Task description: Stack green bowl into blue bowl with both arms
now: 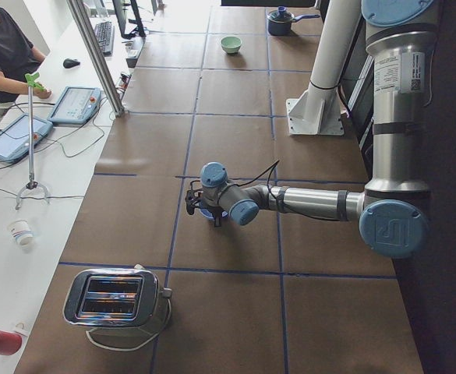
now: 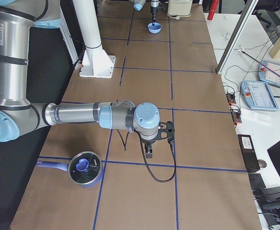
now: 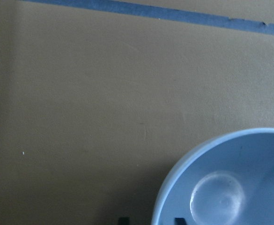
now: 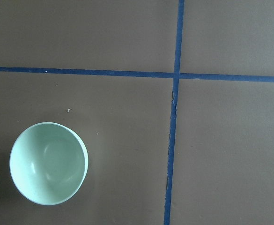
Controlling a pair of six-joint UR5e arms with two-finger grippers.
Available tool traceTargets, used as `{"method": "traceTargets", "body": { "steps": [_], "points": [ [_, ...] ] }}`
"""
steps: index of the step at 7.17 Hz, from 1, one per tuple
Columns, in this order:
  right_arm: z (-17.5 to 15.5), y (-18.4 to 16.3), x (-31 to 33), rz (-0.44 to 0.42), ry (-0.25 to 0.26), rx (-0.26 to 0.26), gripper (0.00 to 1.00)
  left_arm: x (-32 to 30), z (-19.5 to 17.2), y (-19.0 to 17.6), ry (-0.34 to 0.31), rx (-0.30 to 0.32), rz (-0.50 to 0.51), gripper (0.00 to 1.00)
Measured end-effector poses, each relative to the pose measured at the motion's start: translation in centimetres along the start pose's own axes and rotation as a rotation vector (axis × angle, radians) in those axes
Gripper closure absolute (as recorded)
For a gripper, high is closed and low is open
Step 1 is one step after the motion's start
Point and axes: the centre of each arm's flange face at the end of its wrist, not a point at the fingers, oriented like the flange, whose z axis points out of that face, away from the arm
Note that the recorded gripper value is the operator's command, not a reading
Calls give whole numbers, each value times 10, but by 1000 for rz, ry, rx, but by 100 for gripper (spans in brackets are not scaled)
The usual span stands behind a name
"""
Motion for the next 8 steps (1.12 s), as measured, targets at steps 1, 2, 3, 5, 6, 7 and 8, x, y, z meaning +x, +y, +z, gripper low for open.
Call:
{"method": "traceTargets", "body": {
  "steps": [1, 2, 3, 5, 6, 7, 8],
  "points": [
    [1, 0, 1, 2, 0, -1, 0, 10, -8, 2, 23, -4, 9, 100],
    [1, 0, 2, 4, -1, -3, 0, 29, -23, 4, 54, -14, 21, 100],
    [2, 0, 3, 5, -1, -5, 0, 58, -44, 5, 69, -22, 17, 100],
    [5, 2, 6, 10, -2, -10, 0, 156, -84, -6, 93, -27, -67, 100],
    [6, 3, 7, 13, -2, -12, 0, 222, -84, -3, 117, -33, -120, 100],
    [7, 4, 8, 16, -3, -14, 0, 298, -68, 15, 129, -44, -170, 100],
    [8, 5, 9, 18, -3, -16, 0, 374, -47, 41, 130, -50, -213, 100]
  ]
}}
